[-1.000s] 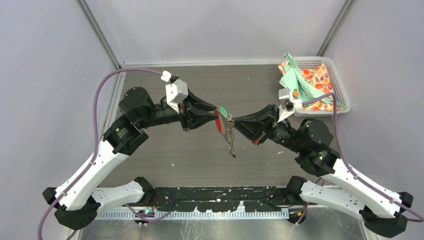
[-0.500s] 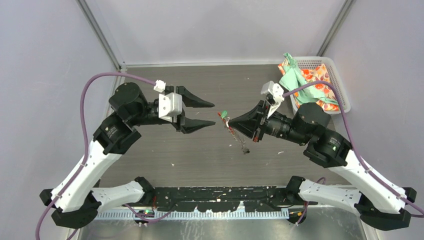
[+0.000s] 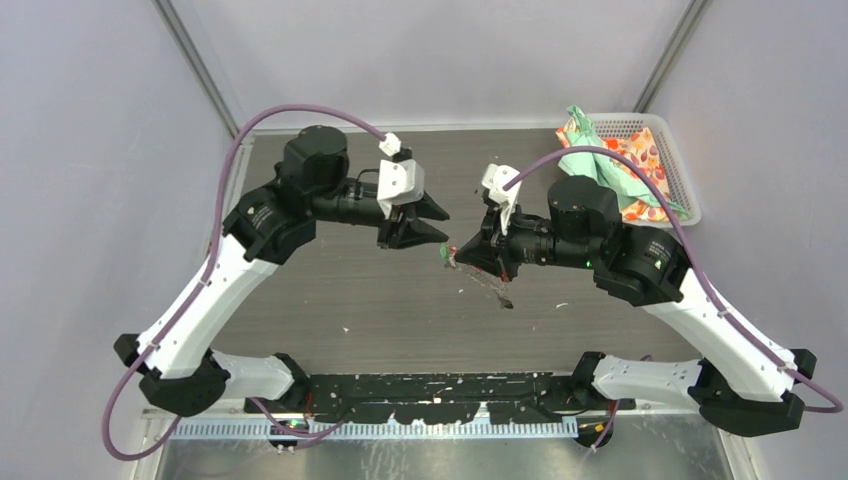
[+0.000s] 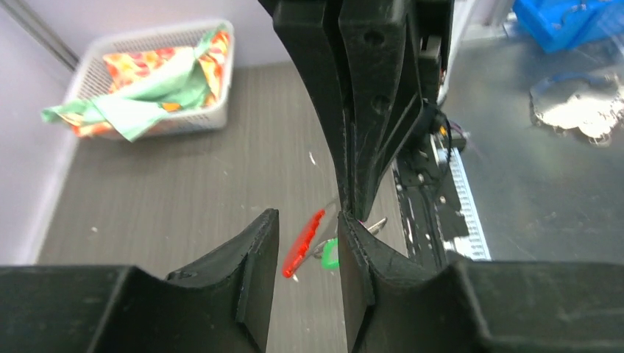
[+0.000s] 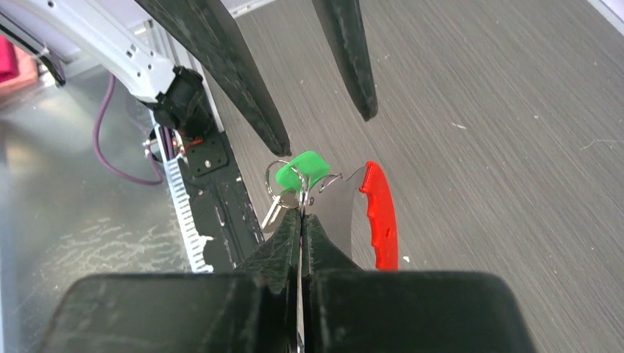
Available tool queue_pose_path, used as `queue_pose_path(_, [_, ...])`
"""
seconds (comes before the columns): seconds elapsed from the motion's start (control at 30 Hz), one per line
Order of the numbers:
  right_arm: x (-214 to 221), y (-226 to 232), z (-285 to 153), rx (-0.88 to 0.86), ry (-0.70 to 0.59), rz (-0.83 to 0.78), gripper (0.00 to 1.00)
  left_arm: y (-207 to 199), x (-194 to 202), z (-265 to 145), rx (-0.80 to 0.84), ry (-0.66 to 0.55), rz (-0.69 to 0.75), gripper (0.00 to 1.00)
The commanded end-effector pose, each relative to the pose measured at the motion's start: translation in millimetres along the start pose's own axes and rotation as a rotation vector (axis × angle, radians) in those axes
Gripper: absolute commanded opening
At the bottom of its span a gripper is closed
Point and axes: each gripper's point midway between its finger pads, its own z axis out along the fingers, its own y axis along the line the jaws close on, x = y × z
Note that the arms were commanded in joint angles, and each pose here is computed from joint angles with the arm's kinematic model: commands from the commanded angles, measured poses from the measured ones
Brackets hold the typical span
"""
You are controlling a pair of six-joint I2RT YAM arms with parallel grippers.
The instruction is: Put the keys on the keyring
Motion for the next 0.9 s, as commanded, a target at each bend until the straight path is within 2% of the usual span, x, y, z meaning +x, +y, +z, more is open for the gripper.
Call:
queue_pose_path(0.0, [-11, 5, -13, -0.017, -0.010, -0.058, 0.01, -21, 13, -5, 0.097, 0.092, -0.061, 0.36])
queue_pose_path(0.17, [-12, 4, -14, -0.011, -0.005, -0.073, 0.01, -22, 30, 0, 0.107, 0.155, -0.122, 0.32])
queue_pose_path(0.3, [-12, 5, -13, -0.018, 0.001, -0.080, 0.01, -21, 38, 5, 0.094, 0.168, -0.158, 0.27])
queue_pose_path(0.47, [-11, 5, -13, -0.018, 0.010, -0.090, 0.01, -18, 39, 9, 0.082, 0.168, -0.204, 0.26])
queue_pose_path(0.67, [-6, -1, -16, 0.013, 0.036, -0.107, 0.01, -30, 23, 6, 0.142, 0.114, -0.205, 0.32])
queue_pose_path(0.8, [-7, -2, -18, 0.024, 0.035, -0.123, 0.01, -50, 20, 4, 0.251, 0.094, -0.251, 0.37])
queue_pose_path(0.87, [-8, -2, -18, 0.022, 0.033, -0.127, 0.01, -46, 25, 8, 0.231, 0.102, -0.271, 0.40])
